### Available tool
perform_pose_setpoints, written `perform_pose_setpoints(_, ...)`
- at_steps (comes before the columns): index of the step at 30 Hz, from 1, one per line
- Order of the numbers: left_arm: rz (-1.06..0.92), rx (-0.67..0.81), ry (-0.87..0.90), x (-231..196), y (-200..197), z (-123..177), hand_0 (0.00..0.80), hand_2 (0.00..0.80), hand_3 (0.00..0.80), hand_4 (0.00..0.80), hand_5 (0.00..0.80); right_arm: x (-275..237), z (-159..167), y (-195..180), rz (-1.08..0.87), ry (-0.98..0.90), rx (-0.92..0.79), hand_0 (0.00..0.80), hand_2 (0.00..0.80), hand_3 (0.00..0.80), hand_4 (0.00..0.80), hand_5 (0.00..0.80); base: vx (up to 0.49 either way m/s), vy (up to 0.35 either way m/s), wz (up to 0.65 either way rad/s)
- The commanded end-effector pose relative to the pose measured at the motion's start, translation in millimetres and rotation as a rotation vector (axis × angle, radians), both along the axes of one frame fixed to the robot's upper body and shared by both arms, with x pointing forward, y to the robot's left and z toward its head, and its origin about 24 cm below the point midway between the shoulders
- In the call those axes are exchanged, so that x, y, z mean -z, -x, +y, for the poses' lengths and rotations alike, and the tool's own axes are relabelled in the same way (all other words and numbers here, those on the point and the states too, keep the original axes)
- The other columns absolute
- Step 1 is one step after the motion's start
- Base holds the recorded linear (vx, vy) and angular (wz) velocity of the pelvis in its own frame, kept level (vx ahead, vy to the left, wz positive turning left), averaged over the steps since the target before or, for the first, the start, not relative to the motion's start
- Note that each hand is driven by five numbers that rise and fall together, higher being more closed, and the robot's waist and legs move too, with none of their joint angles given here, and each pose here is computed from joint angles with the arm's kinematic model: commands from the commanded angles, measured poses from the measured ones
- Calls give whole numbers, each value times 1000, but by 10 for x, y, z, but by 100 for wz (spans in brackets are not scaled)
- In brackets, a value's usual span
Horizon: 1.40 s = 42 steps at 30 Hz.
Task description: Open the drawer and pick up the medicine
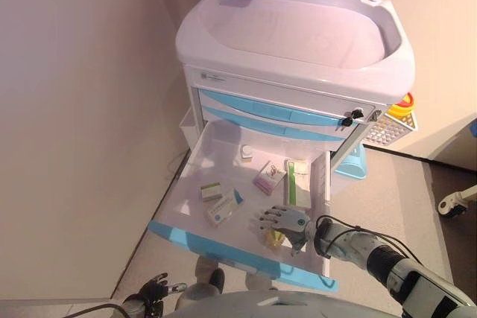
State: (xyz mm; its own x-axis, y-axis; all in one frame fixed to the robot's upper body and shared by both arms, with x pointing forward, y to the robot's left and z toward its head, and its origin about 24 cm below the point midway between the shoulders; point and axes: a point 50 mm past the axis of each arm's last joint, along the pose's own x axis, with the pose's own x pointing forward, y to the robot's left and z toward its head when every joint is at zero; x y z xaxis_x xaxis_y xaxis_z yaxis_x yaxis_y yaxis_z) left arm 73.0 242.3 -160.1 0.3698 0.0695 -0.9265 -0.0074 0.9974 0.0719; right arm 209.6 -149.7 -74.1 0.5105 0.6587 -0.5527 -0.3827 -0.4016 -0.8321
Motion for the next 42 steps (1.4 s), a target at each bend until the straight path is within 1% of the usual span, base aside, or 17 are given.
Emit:
perform_pose_setpoints(1, 24, 66, 3, 34, -24, -94, 0, 0, 0, 0, 0, -62, 127, -45, -36, -44, -42, 0, 0, 0, 0, 0, 0, 0, 0)
perform_pose_setpoints(5, 25, 66, 3, 38, -24, -111, 0, 0, 0, 0, 0, -66, 126, -68, -54, -51, -10, 0, 0, 0, 0, 0, 0, 0, 0)
perform_pose_setpoints(14, 24, 61, 8, 39, -30, -118, 0, 0, 0, 0, 0, -86, 130, -98, -92, -55, 2, 0, 0, 0, 0, 0, 0, 0, 0)
perform_pose_setpoints(34, 30, 55, 5, 47, 5, -119, 0, 0, 0, 0, 0, -83, 151, -81, -93, -67, 3, 0, 0, 0, 0, 0, 0, 0, 0)
perform_pose_setpoints(35, 30, 55, 4, 48, 3, -122, 0, 0, 0, 0, 0, -85, 153, -85, -93, -67, 5, 47, 47, 47, 47, 47, 0, 0, 0)
perform_pose_setpoints(36, 30, 55, 4, 49, 1, -125, 0, 0, 0, 0, 0, -87, 162, -87, -94, -69, 4, 257, 257, 257, 257, 257, 0, 0, 0)
perform_pose_setpoints(37, 31, 55, 4, 49, 2, -126, 0, 0, 0, 0, 0, -87, 166, -86, -94, -69, 1, 549, 549, 549, 549, 549, 0, 0, 0)
perform_pose_setpoints(38, 31, 54, 4, 50, 6, -126, 0, 0, 0, 0, 0, -87, 167, -83, -94, -69, -1, 784, 784, 784, 784, 784, 0, 0, 0)
perform_pose_setpoints(39, 31, 53, 3, 50, 10, -124, 0, 0, 0, 0, 0, -86, 166, -77, -93, -71, -2, 800, 800, 800, 800, 800, 0, 0, 0)
perform_pose_setpoints(42, 32, 55, 3, 50, 16, -123, 0, 0, 0, 0, 0, -85, 174, -73, -95, -71, -6, 800, 800, 800, 800, 800, 0, 0, 0)
